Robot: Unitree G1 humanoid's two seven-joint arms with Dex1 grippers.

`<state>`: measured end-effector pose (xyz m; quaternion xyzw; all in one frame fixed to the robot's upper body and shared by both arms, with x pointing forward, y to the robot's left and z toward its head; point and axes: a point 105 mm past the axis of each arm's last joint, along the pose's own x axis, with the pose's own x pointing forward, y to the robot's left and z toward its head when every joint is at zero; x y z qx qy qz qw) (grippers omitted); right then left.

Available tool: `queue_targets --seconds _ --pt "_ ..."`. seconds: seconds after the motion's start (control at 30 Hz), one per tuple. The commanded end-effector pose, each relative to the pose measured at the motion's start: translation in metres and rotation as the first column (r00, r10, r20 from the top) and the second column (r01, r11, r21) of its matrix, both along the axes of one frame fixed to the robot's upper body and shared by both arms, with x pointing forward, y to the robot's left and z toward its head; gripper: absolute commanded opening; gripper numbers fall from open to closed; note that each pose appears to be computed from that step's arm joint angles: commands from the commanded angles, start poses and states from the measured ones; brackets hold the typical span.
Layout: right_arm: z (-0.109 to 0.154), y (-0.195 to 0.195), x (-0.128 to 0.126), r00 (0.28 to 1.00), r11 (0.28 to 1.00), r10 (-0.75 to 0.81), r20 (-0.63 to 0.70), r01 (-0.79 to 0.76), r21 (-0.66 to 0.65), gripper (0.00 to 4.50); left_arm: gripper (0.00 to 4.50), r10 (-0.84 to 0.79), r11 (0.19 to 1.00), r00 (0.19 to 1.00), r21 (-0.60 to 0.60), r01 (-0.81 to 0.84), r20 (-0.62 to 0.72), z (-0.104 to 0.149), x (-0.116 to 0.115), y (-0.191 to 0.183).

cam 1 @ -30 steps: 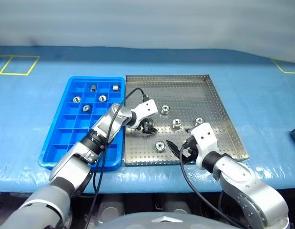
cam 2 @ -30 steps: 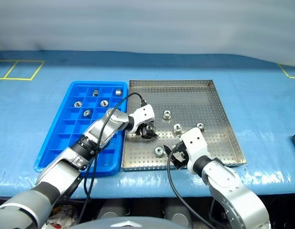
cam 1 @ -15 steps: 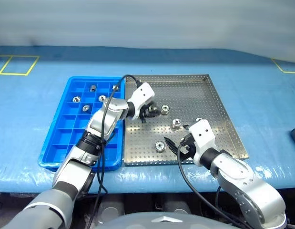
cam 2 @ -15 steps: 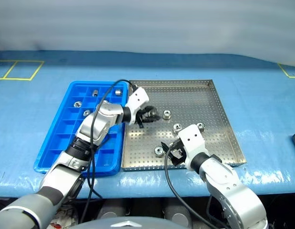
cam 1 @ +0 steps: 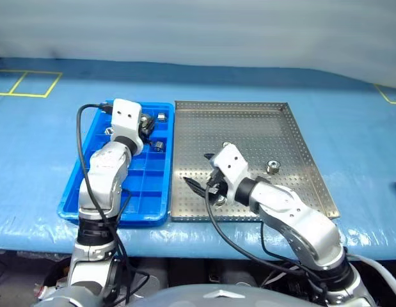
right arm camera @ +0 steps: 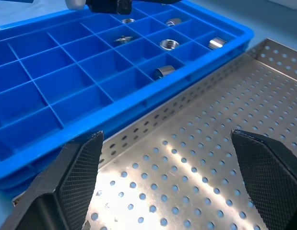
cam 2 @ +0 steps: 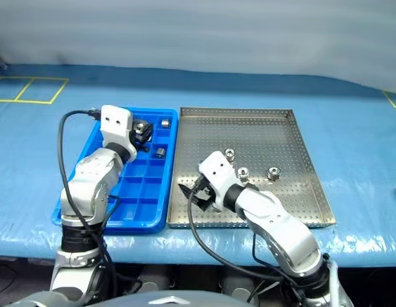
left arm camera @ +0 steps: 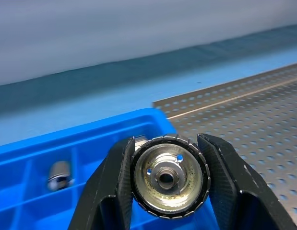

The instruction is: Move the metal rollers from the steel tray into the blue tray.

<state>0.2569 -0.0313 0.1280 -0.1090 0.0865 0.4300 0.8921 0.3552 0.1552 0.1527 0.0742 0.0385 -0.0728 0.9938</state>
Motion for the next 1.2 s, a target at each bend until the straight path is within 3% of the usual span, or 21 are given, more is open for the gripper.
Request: queue_targets --seconds 0.03,0.3,0.87,1.03,1.13,1.2 --pt "0.007 0.017 -0.004 0.995 0.995 0.096 0.038 -0.097 0.010 4.50 1.79 0.136 0.990 0.989 0.031 -0.138 0.062 0.008 -0.009 0.019" --pt "0.003 0.027 -0.006 0.987 0.987 0.161 0.029 -0.161 0.002 4.50 1.79 0.373 0.922 0.926 0.095 -0.376 0.051 -0.024 -0.023 0.057" --pt "-0.001 0.023 -0.008 0.993 0.993 0.116 0.021 -0.116 0.008 4.50 1.79 0.517 0.847 0.856 0.156 -0.509 -0.013 -0.050 -0.029 0.076" --pt "0.001 0.018 -0.005 0.996 0.997 0.080 0.031 -0.080 0.008 4.50 3.36 0.468 0.877 0.884 0.124 -0.465 0.001 -0.042 -0.021 0.064" --pt "0.003 0.012 -0.005 0.997 0.998 0.063 0.037 -0.063 0.003 4.50 4.41 0.316 0.945 0.945 0.059 -0.321 0.088 -0.018 -0.010 0.034" --pt "0.004 0.005 -0.006 0.998 0.999 0.039 0.045 -0.039 -0.001 4.50 4.46 0.172 0.985 0.975 0.008 -0.175 0.141 -0.002 -0.005 0.008"
